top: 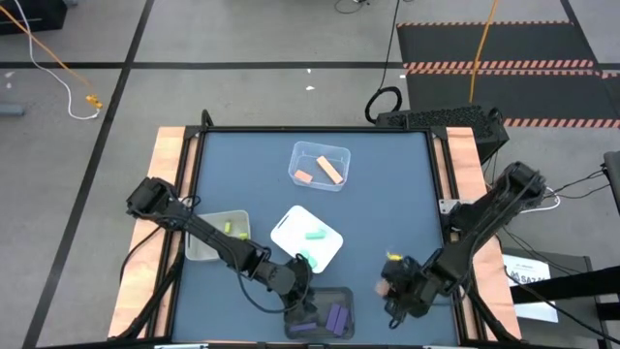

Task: Sort & place blocks by color
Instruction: Put the light brown block into the transparent bin

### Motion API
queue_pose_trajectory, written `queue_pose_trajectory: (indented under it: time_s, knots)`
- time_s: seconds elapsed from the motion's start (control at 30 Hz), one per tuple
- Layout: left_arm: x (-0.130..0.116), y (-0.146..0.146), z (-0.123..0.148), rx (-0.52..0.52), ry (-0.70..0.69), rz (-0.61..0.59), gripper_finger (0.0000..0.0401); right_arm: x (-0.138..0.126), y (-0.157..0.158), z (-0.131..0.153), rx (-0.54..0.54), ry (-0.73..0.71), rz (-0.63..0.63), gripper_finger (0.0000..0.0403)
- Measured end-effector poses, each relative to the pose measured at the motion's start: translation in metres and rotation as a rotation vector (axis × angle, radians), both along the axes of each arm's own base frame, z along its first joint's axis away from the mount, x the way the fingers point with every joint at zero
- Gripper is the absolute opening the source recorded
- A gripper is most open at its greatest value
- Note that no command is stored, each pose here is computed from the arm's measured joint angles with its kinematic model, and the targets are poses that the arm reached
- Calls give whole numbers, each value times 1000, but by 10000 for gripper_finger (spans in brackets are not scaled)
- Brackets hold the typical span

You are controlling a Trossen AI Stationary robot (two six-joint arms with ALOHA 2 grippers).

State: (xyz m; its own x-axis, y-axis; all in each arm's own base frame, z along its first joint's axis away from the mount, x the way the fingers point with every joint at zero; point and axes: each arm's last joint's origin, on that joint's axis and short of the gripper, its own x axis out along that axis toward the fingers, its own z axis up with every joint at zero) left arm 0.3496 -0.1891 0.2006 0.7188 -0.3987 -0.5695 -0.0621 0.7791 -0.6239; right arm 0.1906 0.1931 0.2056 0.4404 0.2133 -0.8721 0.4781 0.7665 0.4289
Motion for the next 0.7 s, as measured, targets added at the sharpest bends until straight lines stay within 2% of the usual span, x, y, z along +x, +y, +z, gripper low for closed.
queue_pose_trajectory:
  time_s: [0.1, 0.2, 0.33, 0.43, 0.57, 0.7]
  knots:
    - [3, 6, 0, 17, -11, 19, 251, 3, -18, 23, -154, -205, 43, 113]
    - [8, 15, 1, 31, -23, 57, 251, 5, -38, 42, -363, -365, 74, 113]
    - [16, 31, 1, 46, -31, 123, 251, 10, -64, 64, -677, -506, 60, 113]
    - [21, 43, 1, 51, -33, 163, 251, 17, -79, 78, -873, -581, 45, 113]
    - [27, 60, 1, 73, -41, 215, 250, 31, -94, 95, -1045, -665, 57, 113]
    - [32, 76, 1, 105, -55, 292, 250, 43, -108, 106, -1150, -738, 58, 113]
